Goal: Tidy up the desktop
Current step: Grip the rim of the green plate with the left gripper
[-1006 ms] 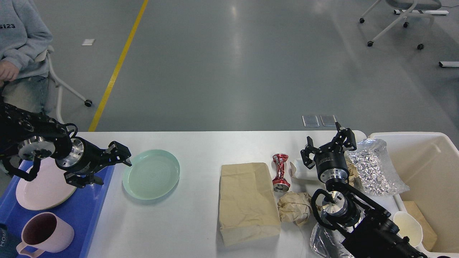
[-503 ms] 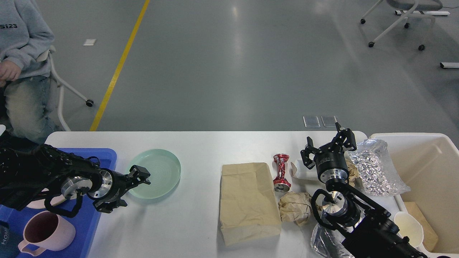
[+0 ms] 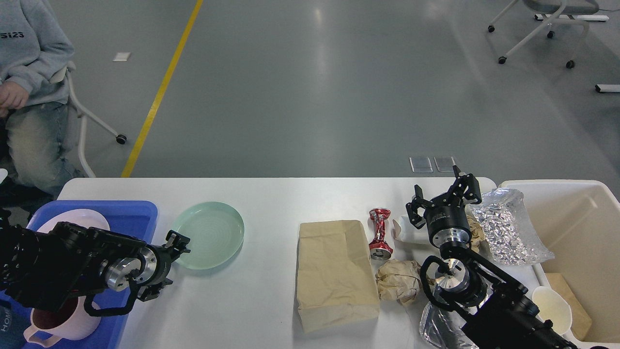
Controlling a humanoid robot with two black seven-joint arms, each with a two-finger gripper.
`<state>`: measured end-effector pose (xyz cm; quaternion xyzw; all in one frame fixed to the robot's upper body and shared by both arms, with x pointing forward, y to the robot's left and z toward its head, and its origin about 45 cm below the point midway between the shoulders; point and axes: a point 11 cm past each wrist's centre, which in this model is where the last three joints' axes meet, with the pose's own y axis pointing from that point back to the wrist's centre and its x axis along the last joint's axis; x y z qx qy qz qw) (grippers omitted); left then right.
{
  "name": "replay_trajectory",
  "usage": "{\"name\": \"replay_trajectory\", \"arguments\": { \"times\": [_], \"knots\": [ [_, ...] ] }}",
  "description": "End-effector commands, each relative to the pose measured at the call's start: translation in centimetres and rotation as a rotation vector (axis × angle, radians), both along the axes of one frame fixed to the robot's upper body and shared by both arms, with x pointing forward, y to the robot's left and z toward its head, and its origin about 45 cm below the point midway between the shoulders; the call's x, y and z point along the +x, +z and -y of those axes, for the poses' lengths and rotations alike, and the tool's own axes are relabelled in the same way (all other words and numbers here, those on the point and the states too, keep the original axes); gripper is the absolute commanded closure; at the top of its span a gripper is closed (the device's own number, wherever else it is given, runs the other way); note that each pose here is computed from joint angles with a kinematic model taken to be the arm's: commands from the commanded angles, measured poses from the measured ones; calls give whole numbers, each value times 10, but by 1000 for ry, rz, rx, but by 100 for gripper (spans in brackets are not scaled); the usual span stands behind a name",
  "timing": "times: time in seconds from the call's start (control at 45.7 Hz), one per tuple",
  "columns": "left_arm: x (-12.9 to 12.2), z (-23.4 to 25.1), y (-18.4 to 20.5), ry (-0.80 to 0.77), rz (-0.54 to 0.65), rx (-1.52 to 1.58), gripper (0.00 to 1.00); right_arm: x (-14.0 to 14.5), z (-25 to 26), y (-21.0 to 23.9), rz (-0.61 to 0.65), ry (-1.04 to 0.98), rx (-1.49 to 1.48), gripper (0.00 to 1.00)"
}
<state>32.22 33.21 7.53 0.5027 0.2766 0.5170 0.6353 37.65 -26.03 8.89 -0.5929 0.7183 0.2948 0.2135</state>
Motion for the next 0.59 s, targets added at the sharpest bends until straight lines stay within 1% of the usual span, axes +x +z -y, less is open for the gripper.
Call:
{"name": "replay_trajectory", "arguments": {
  "times": [0.0, 0.153, 0.241, 0.306, 0.372, 0.416, 0.459, 0.569],
  "knots": [
    [7, -5, 2, 15, 24, 11, 21, 0, 0, 0, 0, 0, 0, 0],
    [7, -4, -1, 25, 28, -2, 22, 0, 0, 0, 0, 0, 0, 0],
    [8, -3, -5, 30, 31, -10, 29, 0, 0, 0, 0, 1, -2, 0],
    [5, -3, -8, 29, 24, -11, 30, 0, 0, 0, 0, 0, 1, 0],
    [8, -1, -7, 23, 34, -19, 31, 0, 0, 0, 0, 0, 0, 0],
    [9, 2, -6, 18, 37, -31, 37, 0, 0, 0, 0, 0, 0, 0],
    [9, 3, -6, 15, 34, -47, 40, 1, 0, 1, 1, 0, 0, 0],
    [8, 10, -5, -12, 13, -108, 54, 0, 0, 0, 0, 0, 0, 0]
  ]
}}
